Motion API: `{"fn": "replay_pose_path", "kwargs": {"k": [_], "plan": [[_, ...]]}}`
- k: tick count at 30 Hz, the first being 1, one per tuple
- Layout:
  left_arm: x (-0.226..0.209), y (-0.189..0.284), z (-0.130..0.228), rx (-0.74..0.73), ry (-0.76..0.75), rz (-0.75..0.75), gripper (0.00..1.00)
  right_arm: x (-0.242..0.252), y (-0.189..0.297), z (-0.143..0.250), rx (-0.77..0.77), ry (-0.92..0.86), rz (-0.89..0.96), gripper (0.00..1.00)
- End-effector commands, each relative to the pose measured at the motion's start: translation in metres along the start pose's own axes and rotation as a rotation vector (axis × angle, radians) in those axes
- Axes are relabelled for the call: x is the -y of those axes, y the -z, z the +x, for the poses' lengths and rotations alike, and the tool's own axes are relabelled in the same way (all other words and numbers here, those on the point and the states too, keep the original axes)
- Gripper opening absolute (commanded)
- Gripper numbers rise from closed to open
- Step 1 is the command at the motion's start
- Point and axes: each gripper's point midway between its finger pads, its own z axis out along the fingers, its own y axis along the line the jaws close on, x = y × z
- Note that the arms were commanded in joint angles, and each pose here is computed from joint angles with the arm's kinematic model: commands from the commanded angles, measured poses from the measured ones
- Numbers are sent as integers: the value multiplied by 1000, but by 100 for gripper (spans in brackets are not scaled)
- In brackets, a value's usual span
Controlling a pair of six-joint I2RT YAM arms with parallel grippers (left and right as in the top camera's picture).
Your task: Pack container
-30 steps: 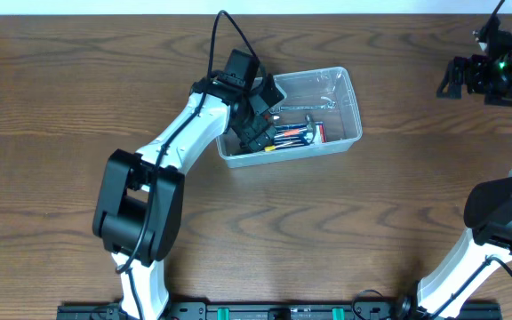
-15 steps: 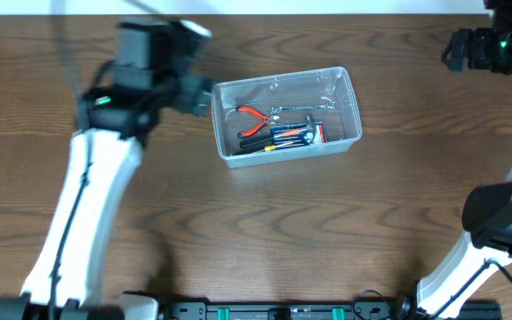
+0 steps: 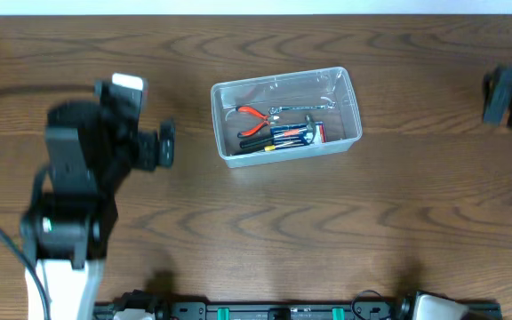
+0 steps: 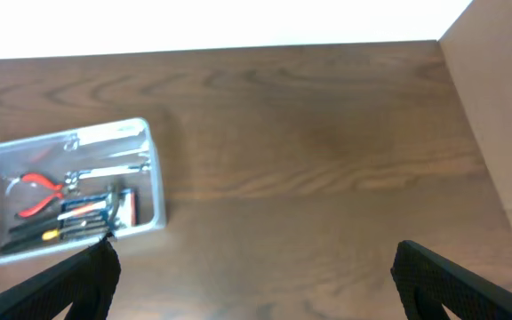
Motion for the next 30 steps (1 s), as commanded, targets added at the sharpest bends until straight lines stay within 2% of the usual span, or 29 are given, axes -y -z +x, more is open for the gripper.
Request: {"fn": "replay_pose_path", "kwargs": {"k": [1, 8, 11, 15, 30], "plan": [[9, 8, 23, 56, 17, 26, 99, -8, 4, 31, -18, -18, 5, 99], [24, 35, 42, 255, -24, 54, 99, -29, -6, 116, 115, 3, -44, 99], [29, 40, 50, 276, -32, 64, 99, -23, -24, 152, 151, -65, -12, 99], [30, 38, 55, 257, -31, 67, 98, -23, -43, 179, 178, -86, -15, 99], [31, 35, 68, 202, -27, 73, 98, -24, -55, 238, -36, -86, -8, 99]]}}
